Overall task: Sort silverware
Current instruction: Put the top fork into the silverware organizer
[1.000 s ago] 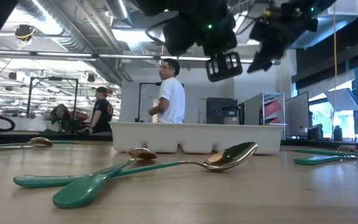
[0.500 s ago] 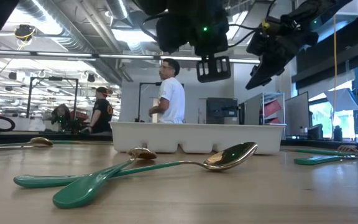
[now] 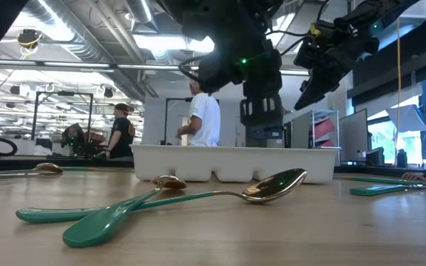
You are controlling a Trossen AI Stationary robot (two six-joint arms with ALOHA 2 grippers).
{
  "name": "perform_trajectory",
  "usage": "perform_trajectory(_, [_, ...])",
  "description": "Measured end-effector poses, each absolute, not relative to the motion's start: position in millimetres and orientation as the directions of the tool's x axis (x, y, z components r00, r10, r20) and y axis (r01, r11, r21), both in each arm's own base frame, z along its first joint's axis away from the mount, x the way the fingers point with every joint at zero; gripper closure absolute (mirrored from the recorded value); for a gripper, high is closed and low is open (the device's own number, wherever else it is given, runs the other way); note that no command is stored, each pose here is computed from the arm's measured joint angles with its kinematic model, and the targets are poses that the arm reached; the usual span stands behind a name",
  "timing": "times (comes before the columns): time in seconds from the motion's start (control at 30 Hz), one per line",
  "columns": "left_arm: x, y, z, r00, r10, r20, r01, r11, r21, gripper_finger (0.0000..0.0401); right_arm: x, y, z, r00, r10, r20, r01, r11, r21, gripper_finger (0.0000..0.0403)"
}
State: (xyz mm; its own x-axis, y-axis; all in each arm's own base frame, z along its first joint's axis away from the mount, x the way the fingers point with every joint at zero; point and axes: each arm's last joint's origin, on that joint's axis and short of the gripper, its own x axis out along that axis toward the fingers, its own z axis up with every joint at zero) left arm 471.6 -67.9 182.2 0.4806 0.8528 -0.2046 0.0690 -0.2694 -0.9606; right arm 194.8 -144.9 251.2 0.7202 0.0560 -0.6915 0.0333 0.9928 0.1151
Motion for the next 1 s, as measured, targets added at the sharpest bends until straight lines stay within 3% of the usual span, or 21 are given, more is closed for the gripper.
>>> perform_trajectory(0.23, [473,-58,182,0.463,0.861,-0.21,0.063,-0.268,-0.961,0.0401,195,-144,252,0.732,0.088,-0.675,0.014,0.989,0.144,0.0274])
perform_trajectory(0.33, [472,-53,180,0.45,0.866,-0.218,0.038,-0.263,-0.964,0.0401,195,-144,252,0.734,0.093,-0.673,0.097,0.966,0.239,0.0274])
perform_trajectory(0.5, [471,-52,180,0.441,0.871,-0.218,0.028,-0.256,-0.966,0.0401,196,-144,252,0.738,0.093,-0.669,0.315,0.829,0.463,0.0274])
perform_trajectory(0.8, [468,-55,182,0.357,0.923,-0.143,0.014,-0.159,-0.987,0.0401,201,-146,258,0.802,0.133,-0.583,0.363,0.666,0.651,0.0274])
perform_trajectory(1.0, [467,-54,192,0.209,0.978,-0.02,-0.008,-0.019,-1.0,0.0401,209,-153,269,0.869,0.076,-0.488,0.373,0.547,0.749,0.0274])
